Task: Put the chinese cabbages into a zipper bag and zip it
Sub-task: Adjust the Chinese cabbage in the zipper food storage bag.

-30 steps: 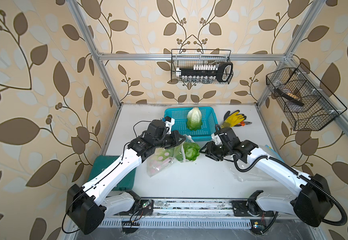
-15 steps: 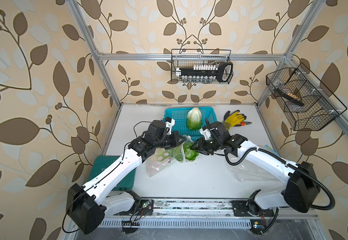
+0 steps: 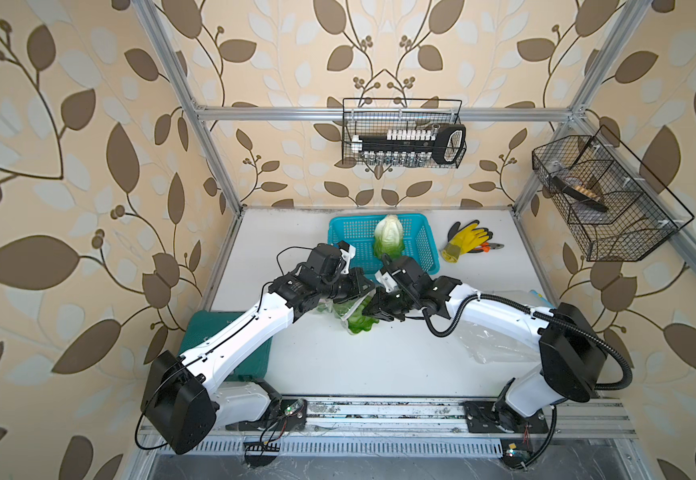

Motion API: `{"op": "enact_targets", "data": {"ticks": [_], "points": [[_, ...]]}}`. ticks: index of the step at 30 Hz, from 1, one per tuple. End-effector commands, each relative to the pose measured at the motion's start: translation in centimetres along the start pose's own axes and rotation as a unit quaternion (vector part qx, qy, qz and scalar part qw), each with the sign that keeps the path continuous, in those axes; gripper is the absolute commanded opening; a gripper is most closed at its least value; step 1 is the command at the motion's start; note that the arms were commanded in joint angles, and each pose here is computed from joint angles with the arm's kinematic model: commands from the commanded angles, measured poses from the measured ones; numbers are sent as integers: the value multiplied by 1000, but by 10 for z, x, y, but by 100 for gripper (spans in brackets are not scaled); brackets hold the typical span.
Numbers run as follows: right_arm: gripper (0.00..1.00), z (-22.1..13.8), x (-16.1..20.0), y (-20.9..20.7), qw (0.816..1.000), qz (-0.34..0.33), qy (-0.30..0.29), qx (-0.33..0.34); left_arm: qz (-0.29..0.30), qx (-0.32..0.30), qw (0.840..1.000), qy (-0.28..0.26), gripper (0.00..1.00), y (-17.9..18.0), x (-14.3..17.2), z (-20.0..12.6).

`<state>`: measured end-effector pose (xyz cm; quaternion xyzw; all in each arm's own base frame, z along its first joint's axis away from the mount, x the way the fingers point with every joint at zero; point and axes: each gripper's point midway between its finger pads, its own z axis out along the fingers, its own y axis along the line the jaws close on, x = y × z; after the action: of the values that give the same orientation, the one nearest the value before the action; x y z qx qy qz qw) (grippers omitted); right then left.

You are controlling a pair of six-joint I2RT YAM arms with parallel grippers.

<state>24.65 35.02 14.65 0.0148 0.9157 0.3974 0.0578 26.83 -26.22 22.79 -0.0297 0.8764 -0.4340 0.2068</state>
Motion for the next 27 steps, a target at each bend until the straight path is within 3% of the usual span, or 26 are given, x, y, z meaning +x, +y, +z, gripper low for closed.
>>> {"op": "enact_targets", "data": {"ticks": [1, 8, 15, 19, 22, 25, 27], "points": [[29, -28, 1, 34, 998, -49, -2, -27, 27, 60, 997, -43, 0, -39, -19, -29], [54, -83, 6, 41, 997, -68, -19, -39, 4, 45, 997, -69, 0, -23, -36, -40], [63, -131, -7, 0, 997, -22, -76, -21, 4, 45, 996, -77, 0, -23, -43, -45], [62, -132, -13, -48, 992, 55, -110, 8, 5, 49, 996, -79, 0, -26, -44, -47], [50, -124, -14, -80, 984, 106, -143, 24, 7, 52, 995, -82, 0, -29, -45, -48], [36, -106, -8, -97, 978, 153, -139, 5, 8, 52, 995, -84, 0, -30, -46, -49], [34, -95, -4, -97, 978, 165, -130, -4, 8, 52, 995, -83, 0, -30, -46, -49]]}}
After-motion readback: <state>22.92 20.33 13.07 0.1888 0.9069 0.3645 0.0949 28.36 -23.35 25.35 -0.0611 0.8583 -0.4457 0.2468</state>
